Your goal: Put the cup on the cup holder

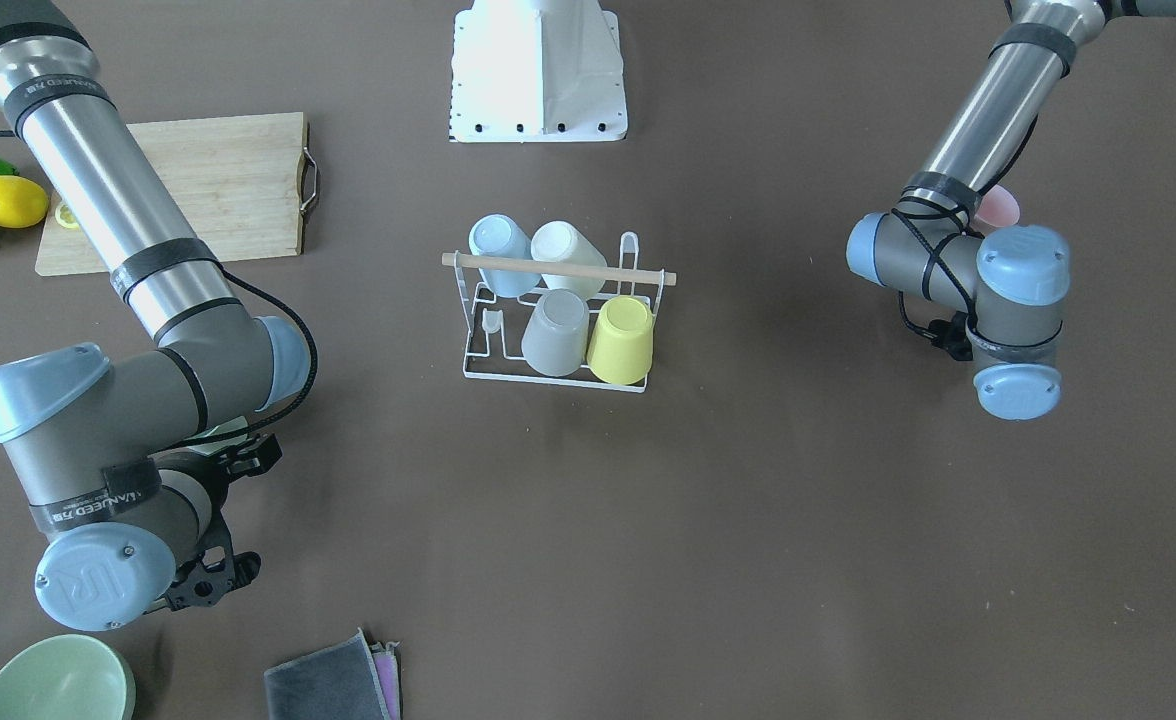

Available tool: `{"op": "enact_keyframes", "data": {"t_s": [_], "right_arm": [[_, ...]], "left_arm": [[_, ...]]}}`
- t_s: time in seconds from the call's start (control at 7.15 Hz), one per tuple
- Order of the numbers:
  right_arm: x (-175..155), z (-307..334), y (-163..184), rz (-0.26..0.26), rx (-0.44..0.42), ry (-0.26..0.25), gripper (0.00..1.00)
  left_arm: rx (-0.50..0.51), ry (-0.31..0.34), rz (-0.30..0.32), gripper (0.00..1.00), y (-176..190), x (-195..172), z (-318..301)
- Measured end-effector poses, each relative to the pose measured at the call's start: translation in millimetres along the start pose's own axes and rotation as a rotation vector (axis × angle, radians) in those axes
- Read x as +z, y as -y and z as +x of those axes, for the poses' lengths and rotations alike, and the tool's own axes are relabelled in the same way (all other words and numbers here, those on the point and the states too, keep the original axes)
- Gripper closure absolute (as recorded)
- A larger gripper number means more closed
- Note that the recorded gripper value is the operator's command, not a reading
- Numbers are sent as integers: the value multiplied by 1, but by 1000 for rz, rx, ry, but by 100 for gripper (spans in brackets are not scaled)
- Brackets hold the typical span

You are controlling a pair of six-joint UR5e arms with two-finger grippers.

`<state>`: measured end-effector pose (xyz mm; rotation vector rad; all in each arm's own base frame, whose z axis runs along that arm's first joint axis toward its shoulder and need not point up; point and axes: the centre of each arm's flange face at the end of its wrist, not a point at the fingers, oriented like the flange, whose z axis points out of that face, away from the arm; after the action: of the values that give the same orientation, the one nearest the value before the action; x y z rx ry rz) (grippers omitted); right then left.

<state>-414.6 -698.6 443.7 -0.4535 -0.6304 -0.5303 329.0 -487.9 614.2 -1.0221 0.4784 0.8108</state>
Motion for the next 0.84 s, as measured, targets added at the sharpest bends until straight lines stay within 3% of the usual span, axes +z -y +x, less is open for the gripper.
{"op": "enact_keyframes", "data": {"t_s": [0.7,0.84], "right_arm": [[16,-5,2,-112,-44,-74,0],[17,-8,3,-116,-49,-78,0]], "left_arm": [[11,-45,6,12,2,8,1],[10,-59,7,22,3,9,2]]}}
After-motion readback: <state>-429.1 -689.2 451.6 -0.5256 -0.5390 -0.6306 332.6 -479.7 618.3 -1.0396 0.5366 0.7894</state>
